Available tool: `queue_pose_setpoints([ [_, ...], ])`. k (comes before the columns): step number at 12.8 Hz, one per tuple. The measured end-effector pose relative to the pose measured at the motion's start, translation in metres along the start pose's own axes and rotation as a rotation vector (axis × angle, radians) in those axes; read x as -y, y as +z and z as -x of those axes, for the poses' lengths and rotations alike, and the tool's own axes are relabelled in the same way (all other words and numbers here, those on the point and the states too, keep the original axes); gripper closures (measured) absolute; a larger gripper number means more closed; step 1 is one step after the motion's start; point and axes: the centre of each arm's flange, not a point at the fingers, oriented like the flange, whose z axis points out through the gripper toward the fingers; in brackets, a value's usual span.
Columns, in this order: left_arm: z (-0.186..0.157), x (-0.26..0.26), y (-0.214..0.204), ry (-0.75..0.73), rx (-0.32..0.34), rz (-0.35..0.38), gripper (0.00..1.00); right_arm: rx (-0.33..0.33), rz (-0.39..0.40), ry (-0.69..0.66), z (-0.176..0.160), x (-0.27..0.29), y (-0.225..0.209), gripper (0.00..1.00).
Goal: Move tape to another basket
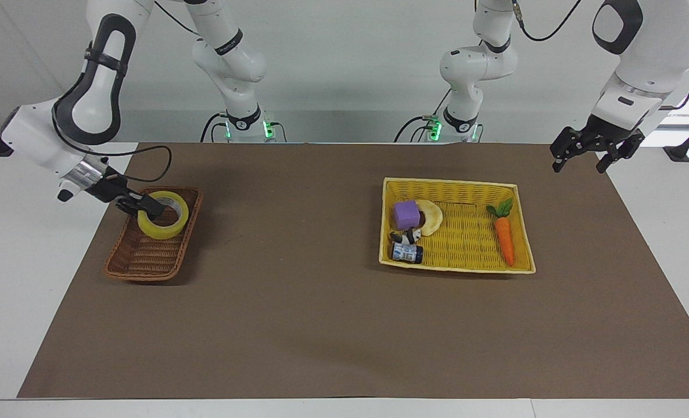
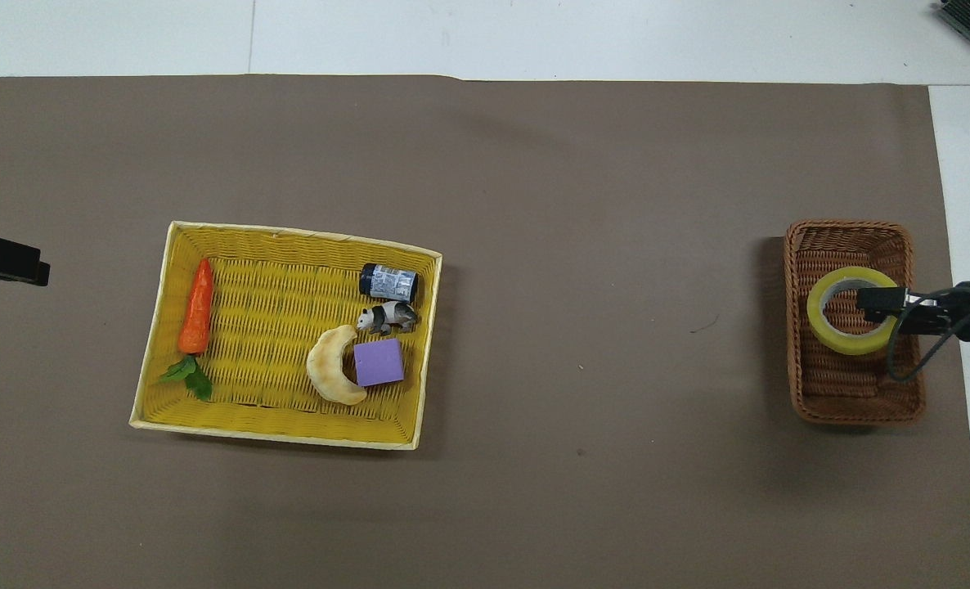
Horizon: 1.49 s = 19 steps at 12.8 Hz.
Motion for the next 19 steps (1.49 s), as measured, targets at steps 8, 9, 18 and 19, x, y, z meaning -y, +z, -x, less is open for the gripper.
queue_pose_setpoints([
  [8, 0.016, -0.006, 0.006, -0.031, 0.042, -0.003, 0.0, 0.015, 0.067, -0.085, -0.006, -0.006, 0.014, 0.59],
  [9, 0.017, -0.006, 0.005, -0.03, 0.04, -0.003, 0.0, 0.009, 0.069, -0.088, -0.007, -0.006, 0.012, 0.46],
  [18, 0.017, -0.005, 0.005, -0.037, 0.04, -0.003, 0.0, -0.116, 0.411, -0.346, -0.072, 0.135, -0.061, 0.0],
  [19, 0.017, -0.006, 0.005, -0.036, 0.04, -0.003, 0.0, -0.132, 0.432, -0.326, -0.072, 0.157, -0.064, 0.0],
])
